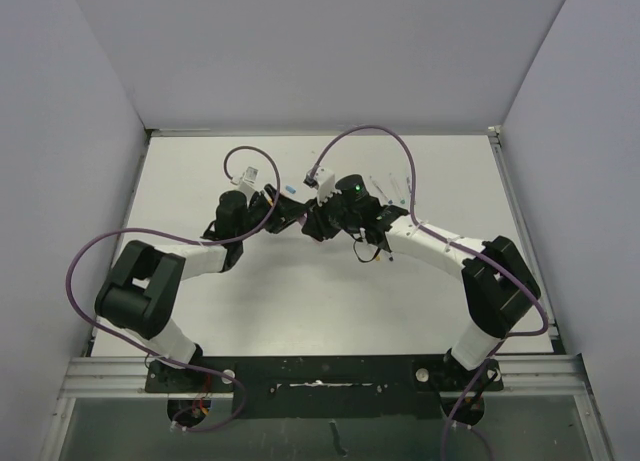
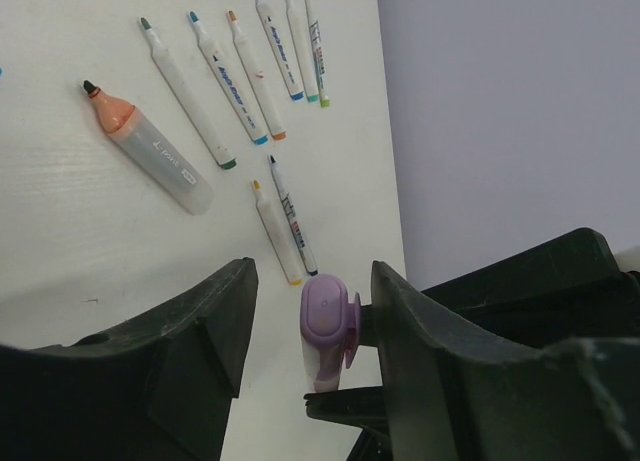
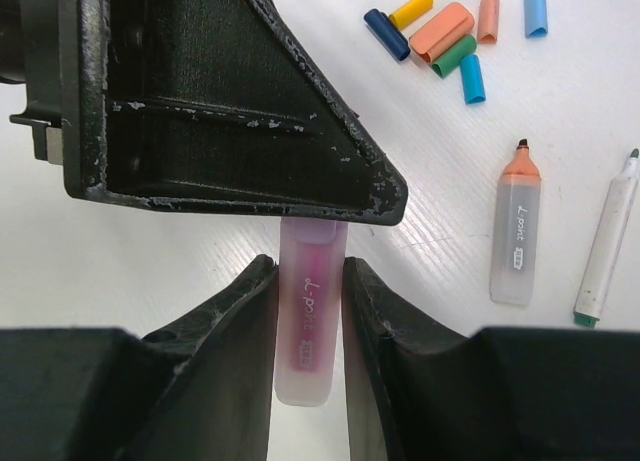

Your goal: Open the pen caps

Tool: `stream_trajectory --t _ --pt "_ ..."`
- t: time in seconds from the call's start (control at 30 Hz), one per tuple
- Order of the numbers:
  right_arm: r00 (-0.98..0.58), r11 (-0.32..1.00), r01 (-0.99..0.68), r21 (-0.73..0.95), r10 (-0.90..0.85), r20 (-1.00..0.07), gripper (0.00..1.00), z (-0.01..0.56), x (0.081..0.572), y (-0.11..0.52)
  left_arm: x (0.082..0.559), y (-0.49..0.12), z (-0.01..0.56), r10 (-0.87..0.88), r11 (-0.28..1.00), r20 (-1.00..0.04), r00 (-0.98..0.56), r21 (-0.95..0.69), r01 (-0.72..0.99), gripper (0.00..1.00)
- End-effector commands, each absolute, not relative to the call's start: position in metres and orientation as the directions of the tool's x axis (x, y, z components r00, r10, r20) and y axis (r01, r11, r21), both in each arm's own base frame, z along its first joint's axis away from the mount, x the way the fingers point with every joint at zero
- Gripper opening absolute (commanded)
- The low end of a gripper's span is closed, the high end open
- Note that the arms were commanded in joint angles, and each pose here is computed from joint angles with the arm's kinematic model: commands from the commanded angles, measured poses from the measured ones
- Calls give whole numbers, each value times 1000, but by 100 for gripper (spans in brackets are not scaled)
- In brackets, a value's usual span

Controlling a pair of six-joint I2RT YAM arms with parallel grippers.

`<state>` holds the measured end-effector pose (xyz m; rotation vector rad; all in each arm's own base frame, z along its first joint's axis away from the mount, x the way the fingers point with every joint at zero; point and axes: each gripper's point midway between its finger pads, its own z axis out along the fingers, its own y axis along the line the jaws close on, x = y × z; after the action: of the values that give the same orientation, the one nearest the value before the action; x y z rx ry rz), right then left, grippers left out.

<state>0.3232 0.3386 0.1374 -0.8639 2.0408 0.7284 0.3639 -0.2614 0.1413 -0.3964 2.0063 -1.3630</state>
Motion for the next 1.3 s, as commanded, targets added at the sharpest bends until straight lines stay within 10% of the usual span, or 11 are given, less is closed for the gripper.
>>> stream_trajectory --t 0.0,0.27,0.4,0.63,0.8,1.03,1.27 --pt "-398 577 -793 197 -245 -884 0 174 335 353 367 -270 156 -581 364 -381 -719 -912 189 46" --pt "-406 587 -784 201 -239 -882 0 172 338 352 365 -272 158 -574 354 -383 -724 -913 202 27" --pt "-407 591 -781 201 -239 -881 0 170 340 351 364 -273 159 -571 349 -381 -727 -914 205 3" --pt "-422 589 -781 206 -255 -870 45 163 341 353 364 -276 166 -574 331 -378 -726 -918 217 0" --pt "-434 583 -783 215 -265 -861 49 156 341 355 366 -277 174 -579 326 -385 -719 -917 229 0" --pt "-436 583 -784 215 -269 -859 39 154 341 355 368 -277 178 -583 325 -391 -712 -916 237 0" --pt "-441 586 -781 215 -274 -854 1 151 340 353 371 -271 181 -598 333 -400 -695 -912 239 0"
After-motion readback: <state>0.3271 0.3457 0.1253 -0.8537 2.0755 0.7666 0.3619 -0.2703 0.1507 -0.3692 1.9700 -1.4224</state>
